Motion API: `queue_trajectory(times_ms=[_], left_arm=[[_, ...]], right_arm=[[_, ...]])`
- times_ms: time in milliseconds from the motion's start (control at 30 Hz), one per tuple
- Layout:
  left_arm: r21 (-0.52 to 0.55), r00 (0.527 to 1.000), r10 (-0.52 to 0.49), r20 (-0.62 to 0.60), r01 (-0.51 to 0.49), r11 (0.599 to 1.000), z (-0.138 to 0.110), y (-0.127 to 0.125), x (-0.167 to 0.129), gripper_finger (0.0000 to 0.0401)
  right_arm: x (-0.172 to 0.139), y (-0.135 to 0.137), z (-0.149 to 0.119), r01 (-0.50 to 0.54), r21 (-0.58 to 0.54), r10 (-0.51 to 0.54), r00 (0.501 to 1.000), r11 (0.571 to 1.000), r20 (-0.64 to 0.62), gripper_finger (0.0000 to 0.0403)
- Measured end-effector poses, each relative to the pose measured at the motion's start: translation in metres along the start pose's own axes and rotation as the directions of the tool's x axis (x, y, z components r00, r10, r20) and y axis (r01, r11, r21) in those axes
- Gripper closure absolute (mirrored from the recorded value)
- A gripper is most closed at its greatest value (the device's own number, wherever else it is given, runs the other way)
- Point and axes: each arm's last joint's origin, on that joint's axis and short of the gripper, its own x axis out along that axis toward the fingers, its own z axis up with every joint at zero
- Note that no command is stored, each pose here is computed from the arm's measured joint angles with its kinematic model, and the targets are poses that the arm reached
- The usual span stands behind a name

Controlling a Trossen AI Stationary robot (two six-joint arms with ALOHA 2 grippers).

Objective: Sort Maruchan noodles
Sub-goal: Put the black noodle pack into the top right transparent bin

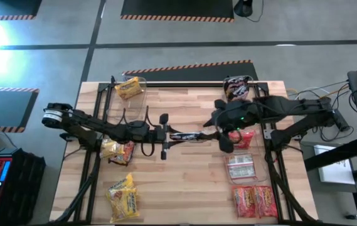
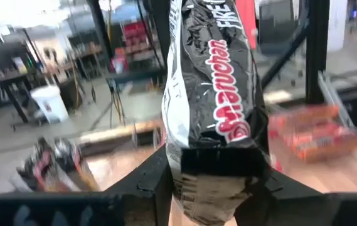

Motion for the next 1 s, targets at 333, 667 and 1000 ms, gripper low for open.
queue_trajectory(times_ms=[333, 667, 1000], left_arm=[[-0.121, 0.995, -0.002, -0.099, -0.010, 0.993, -0.018, 0.001, 0.006, 0.0302], [-0.220, 0.977, -0.057, -0.205, 0.011, 0.975, -0.055, -0.009, 0.019, 0.0301], [-0.231, 0.976, -0.058, -0.208, 0.008, 0.973, -0.060, -0.010, 0.021, 0.0301]], right_arm=[[0.000, 0.001, 0.002, -0.001, 0.157, 0.012, 0.997, 0.988, -0.073, 0.0213], [0.063, -0.010, -0.009, 0.041, 0.054, -0.024, 0.957, 0.998, -0.288, 0.0213], [0.105, -0.016, -0.018, 0.046, 0.028, -0.032, 0.926, 0.999, -0.377, 0.0213]])
